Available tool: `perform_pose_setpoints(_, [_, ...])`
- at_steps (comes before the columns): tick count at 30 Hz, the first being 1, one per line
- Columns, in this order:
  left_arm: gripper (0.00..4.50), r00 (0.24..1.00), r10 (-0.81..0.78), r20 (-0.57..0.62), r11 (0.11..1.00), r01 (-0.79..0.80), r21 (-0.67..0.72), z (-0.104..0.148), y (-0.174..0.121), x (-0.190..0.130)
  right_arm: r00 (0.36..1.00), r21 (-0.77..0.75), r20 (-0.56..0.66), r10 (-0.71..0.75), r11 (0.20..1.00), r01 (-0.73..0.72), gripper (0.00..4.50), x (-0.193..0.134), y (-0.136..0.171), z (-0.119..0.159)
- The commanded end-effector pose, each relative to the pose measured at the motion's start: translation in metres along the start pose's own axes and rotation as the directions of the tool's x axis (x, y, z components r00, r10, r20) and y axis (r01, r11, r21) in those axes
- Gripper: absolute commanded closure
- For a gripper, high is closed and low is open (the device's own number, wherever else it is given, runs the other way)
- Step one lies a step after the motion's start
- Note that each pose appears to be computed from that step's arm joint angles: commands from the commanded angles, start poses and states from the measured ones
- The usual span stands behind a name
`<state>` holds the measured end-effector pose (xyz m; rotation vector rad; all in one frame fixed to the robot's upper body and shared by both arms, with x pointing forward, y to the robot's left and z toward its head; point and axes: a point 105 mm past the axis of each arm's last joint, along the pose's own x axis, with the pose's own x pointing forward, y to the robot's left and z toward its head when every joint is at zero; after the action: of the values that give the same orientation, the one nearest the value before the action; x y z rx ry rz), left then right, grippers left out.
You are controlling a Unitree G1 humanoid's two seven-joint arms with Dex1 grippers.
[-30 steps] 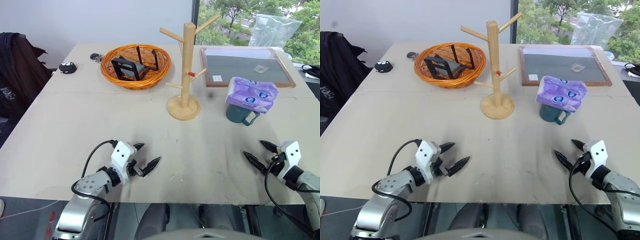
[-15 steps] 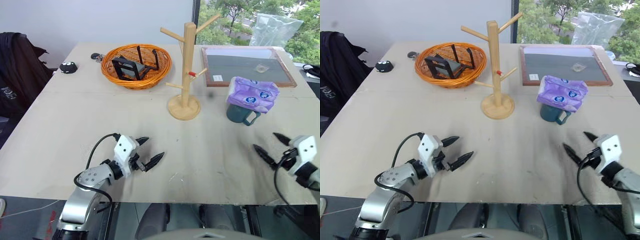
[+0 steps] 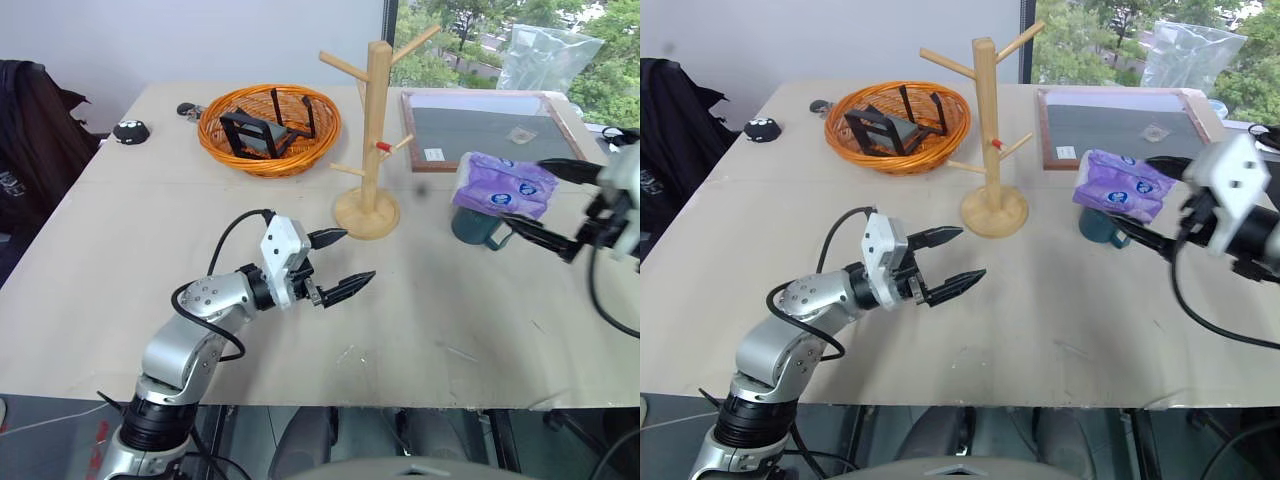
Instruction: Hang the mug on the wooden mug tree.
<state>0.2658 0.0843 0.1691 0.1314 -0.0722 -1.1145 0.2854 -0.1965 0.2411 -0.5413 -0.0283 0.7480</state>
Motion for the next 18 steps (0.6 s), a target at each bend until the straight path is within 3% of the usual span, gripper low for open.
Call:
perform_pose_setpoints(1, [0.0, 0.998, -0.045, 0.039, 0.997, 0.043, 0.067, 0.026, -0.007, 0.001, 0.999, -0.068, -0.043, 0.015, 0.998, -0.018, 0.03, 0.02, -0.006, -0.017])
perform_pose_setpoints(16, [0.0, 0.998, 0.032, 0.061, 0.995, -0.037, 0.09, 0.035, -0.001, -0.006, 0.996, -0.232, -0.069, -0.053, 0.972, 0.036, 0.03, 0.054, -0.022, -0.041])
perform_pose_setpoints(18, [0.0, 0.996, 0.031, 0.085, 0.996, -0.038, 0.079, 0.038, -0.001, -0.004, 0.996, -0.242, -0.073, -0.059, 0.969, 0.04, 0.57, 0.055, -0.023, -0.042])
